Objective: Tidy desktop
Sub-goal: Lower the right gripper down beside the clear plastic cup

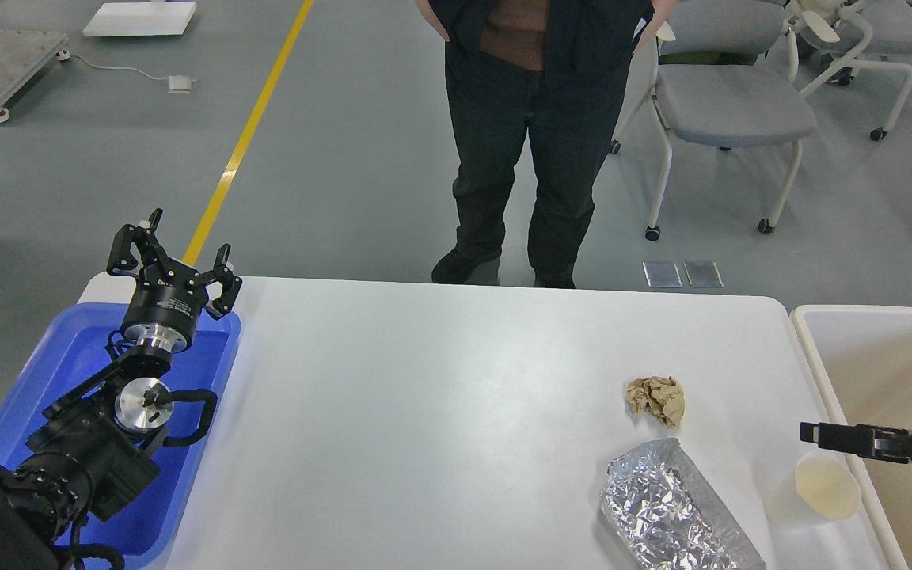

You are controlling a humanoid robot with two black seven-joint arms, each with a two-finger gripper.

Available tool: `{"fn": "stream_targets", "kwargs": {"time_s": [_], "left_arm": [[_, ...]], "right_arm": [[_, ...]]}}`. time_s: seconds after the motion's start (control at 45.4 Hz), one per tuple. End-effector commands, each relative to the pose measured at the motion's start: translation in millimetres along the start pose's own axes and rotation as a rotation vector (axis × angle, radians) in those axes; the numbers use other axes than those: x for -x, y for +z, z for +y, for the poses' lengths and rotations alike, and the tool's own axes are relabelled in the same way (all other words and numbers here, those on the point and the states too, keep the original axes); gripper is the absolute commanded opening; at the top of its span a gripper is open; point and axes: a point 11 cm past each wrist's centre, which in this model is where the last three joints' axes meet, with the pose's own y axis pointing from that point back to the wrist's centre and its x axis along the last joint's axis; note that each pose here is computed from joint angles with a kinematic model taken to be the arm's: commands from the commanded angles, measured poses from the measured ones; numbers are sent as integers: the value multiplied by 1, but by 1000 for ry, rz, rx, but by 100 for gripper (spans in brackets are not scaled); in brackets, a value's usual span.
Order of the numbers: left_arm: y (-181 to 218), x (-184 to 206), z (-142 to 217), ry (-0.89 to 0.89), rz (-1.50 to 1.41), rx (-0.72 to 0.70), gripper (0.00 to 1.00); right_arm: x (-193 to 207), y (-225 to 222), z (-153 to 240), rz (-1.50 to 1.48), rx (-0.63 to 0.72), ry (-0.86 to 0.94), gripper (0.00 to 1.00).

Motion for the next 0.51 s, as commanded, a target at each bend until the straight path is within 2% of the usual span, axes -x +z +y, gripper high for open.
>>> {"fn": "stream_targets", "kwargs": {"time_s": [0.0, 0.485], "left_arm": [[0, 0, 0, -1, 1, 0, 100], [0, 0, 0, 0, 0, 0, 100]], "right_arm": [[20, 14, 6, 113, 24, -27, 100], [28, 25, 5, 137, 38, -42, 100]]}}
